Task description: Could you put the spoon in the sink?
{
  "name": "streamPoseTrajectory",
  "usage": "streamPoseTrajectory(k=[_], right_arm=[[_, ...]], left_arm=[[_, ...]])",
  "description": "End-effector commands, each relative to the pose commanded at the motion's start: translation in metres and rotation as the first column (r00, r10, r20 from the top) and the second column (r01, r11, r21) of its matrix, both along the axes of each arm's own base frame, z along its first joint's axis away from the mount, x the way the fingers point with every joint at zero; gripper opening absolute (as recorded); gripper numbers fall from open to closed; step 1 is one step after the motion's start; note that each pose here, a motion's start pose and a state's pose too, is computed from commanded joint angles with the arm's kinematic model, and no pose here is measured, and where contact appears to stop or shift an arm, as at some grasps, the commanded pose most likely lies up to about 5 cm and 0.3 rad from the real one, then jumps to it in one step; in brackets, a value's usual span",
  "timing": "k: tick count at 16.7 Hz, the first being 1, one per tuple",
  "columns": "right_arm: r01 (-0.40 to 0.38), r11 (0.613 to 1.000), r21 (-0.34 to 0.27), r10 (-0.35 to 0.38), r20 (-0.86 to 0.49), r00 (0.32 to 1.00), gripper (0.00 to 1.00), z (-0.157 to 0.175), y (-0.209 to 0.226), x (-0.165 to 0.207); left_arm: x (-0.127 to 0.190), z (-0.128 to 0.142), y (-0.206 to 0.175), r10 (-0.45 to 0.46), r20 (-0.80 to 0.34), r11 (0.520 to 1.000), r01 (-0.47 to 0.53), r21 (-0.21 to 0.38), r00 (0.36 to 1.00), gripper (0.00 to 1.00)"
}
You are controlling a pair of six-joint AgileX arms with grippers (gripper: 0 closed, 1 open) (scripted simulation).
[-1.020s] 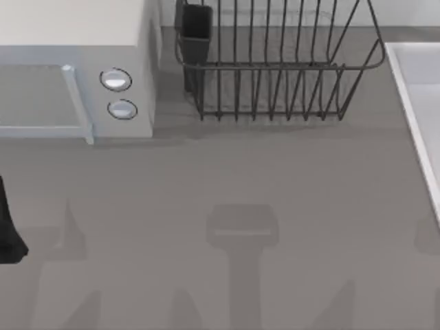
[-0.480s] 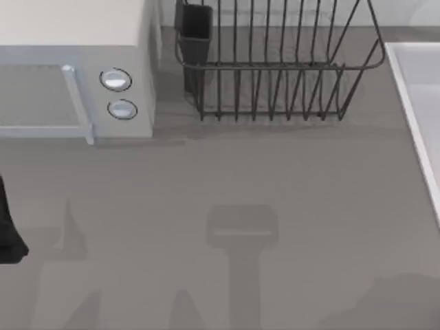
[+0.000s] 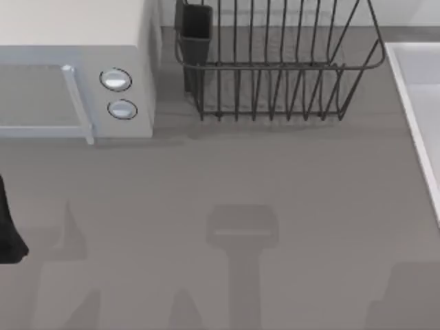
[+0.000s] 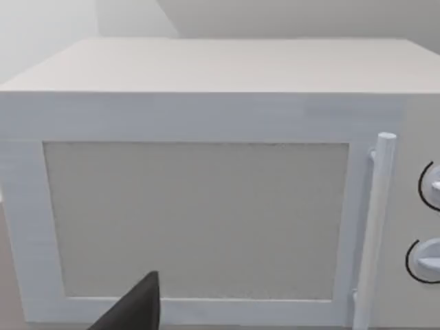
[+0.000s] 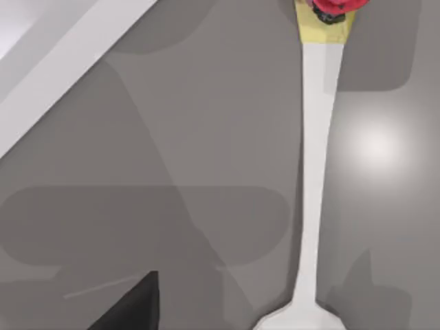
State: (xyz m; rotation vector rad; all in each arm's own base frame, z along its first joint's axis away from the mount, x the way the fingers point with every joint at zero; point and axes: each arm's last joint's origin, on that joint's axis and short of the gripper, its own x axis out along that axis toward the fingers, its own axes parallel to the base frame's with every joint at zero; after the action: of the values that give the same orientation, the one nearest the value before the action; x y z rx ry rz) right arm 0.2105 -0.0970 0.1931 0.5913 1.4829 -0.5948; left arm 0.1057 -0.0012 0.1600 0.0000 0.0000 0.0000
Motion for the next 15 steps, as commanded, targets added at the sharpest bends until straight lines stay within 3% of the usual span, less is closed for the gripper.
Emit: streamPoseTrajectory(k=[7, 15], right_arm=[[-0.002, 1.0, 0.001, 0.002, -0.003, 1.0, 1.0, -0.01, 0.0, 0.001], [0.0, 1.0, -0.002, 0.0, 0.005, 1.0, 1.0, -0.091, -0.001, 0.003]], left_arm=[[0.0, 0.0, 0.0, 0.0, 0.0, 1.0, 0.0, 0.0, 1.0, 1.0], [0.0, 0.0, 0.0, 0.0, 0.0, 1.0, 0.0, 0.0, 1.0, 1.0]])
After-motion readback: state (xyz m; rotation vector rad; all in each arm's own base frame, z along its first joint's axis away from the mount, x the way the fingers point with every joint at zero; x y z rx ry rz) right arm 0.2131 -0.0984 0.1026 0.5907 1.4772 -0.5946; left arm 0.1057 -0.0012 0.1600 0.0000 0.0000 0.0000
